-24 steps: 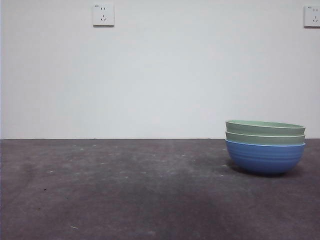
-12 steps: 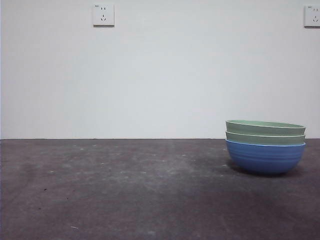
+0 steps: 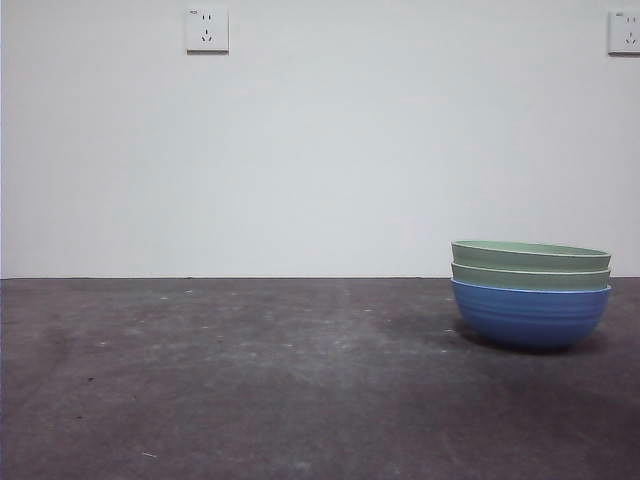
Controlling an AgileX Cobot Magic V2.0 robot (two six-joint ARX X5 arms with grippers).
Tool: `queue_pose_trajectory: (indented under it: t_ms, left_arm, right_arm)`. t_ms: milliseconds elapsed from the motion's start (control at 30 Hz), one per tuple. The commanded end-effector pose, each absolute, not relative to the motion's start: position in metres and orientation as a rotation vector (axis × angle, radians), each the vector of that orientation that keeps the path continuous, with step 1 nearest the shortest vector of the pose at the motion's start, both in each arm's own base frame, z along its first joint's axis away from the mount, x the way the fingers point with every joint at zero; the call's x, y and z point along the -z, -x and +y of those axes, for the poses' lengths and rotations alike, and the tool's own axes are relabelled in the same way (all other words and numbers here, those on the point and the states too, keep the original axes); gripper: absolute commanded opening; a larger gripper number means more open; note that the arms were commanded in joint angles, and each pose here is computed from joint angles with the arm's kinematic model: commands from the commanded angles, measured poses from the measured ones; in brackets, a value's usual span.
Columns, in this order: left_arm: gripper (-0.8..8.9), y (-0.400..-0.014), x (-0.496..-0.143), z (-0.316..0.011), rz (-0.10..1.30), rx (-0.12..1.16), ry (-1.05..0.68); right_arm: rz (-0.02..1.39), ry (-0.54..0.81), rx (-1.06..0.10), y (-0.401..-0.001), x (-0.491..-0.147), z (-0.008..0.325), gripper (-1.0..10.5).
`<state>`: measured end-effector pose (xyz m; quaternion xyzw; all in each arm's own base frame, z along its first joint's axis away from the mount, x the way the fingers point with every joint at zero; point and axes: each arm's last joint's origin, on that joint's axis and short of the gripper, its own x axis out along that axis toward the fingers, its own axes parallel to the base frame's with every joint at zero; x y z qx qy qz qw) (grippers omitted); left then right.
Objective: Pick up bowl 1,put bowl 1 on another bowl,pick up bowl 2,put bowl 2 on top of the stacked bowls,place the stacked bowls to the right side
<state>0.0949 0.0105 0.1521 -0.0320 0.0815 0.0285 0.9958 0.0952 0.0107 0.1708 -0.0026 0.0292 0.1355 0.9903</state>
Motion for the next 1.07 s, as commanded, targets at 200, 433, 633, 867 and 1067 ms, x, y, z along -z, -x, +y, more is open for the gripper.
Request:
queue_pose_trajectory:
  t_ms: [200,433,633,867,1067]
  left_arm:
    - [-0.04,-0.096,-0.148,0.011,0.171,-0.063,0.071]
    - [-0.04,-0.096,-0.148,0.011,0.171,-0.063,0.071]
    - [-0.04,-0.096,-0.148,0.011,0.171,-0.063,0.071]
    - [-0.03,-0.096,-0.148,0.011,0.171,-0.063,0.071]
    - [-0.04,-0.096,-0.148,0.011,0.171,-0.063,0.071]
  right_arm:
    - [0.12,-0.046,-0.267,-0.096,-0.154,0.01,0.0]
    - [0.168,-0.058,-0.267,-0.095,-0.149,0.011,0.0]
    - [0.171,-0.1,-0.263,-0.095,-0.15,0.011,0.0]
    - [0.172,-0.099,-0.263,-0.095,-0.15,0.011,0.0]
    - [0.172,-0.099,-0.263,-0.095,-0.15,0.011,0.0]
